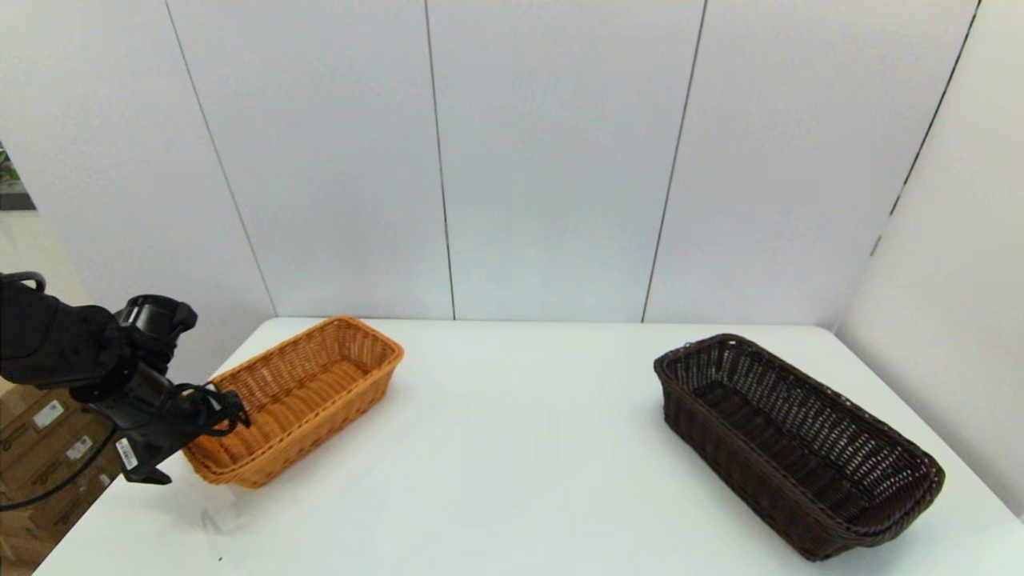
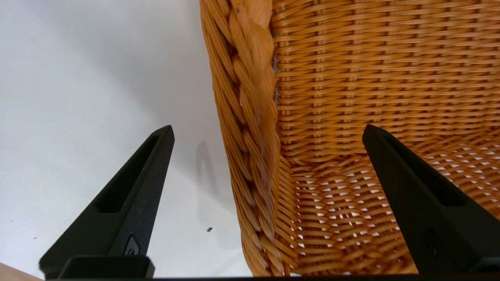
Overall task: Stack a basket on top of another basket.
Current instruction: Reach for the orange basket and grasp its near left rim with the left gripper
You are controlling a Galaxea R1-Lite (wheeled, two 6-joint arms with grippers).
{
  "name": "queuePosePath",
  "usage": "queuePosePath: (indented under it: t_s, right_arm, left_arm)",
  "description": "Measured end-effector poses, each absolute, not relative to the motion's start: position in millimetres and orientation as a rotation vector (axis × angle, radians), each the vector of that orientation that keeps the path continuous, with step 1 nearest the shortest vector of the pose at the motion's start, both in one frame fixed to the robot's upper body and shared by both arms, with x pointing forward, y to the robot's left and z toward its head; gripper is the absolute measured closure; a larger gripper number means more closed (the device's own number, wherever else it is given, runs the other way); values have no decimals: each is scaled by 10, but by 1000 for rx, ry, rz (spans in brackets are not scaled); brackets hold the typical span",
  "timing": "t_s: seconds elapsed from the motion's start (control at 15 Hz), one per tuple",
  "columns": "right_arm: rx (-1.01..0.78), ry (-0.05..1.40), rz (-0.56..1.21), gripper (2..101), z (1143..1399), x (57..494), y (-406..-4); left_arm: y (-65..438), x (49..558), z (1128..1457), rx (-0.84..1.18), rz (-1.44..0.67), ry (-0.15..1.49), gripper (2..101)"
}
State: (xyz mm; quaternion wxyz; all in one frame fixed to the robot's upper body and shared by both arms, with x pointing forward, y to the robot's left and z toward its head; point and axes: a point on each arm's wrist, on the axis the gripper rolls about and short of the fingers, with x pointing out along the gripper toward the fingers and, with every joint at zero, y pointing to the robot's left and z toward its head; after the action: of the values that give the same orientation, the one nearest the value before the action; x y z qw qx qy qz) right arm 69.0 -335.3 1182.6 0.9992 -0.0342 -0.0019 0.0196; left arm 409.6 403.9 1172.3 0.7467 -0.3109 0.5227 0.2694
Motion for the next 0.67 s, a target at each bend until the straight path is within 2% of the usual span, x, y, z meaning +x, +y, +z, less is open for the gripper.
queuePosePath:
  t_s: [0.67]
  right_arm:
    - [-68,-4,39,49,11826,690,-3353]
  left_arm:
    - [4072,4168,11511,-690,615,1164,54]
